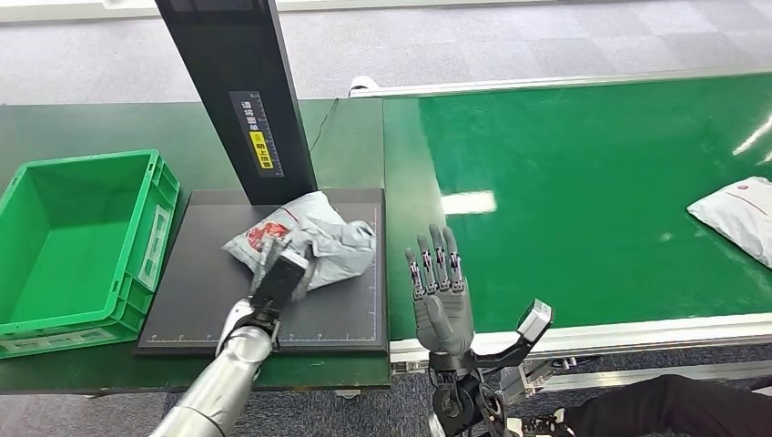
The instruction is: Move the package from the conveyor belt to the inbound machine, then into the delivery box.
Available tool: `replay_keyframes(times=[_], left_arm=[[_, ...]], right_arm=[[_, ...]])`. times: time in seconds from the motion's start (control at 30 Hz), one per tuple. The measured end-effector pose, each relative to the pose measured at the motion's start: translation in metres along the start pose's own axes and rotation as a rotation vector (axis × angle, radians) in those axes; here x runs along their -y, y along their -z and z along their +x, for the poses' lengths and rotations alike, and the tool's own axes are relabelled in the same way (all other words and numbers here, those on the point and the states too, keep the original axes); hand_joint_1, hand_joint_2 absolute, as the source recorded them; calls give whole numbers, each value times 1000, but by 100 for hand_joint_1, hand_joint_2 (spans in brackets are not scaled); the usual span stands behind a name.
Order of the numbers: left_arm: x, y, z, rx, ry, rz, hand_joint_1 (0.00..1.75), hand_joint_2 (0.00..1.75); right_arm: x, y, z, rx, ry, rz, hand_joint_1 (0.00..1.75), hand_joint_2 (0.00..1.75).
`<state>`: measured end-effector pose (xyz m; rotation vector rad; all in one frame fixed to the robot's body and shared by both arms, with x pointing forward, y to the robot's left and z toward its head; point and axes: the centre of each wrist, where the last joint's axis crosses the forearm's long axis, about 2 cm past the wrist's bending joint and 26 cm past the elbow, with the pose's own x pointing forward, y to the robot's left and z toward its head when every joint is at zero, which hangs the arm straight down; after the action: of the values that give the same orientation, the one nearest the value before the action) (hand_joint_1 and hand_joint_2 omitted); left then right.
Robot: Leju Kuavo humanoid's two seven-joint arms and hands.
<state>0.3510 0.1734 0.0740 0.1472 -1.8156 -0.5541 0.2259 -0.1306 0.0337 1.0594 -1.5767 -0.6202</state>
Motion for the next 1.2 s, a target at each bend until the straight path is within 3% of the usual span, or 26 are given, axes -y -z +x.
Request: replay_keyframes(times=[0.23, 0.53, 0.73, 0.93, 1.03, 1.2], left_arm=[[-83, 22, 15, 93, -15, 276, 175, 175], [-138, 38, 33, 177, 0, 422, 174, 175], [-219, 79, 84, 286, -54, 529, 174, 175], [-301, 96, 145, 388, -123, 598, 173, 175], [-327, 98, 168, 431, -137, 610, 175, 175], [-348, 97, 186, 457, -105, 639, 173, 175]], right_arm=[[3, -7, 0, -3, 2, -18, 0, 175], [3, -7, 0, -4, -1, -18, 0, 175], [5, -8, 2, 0, -11, -20, 0, 175], [9, -12, 4, -5, -22, -34, 0, 175], [9, -12, 5, -10, -25, -36, 0, 175], [8, -12, 6, -13, -33, -31, 0, 175]])
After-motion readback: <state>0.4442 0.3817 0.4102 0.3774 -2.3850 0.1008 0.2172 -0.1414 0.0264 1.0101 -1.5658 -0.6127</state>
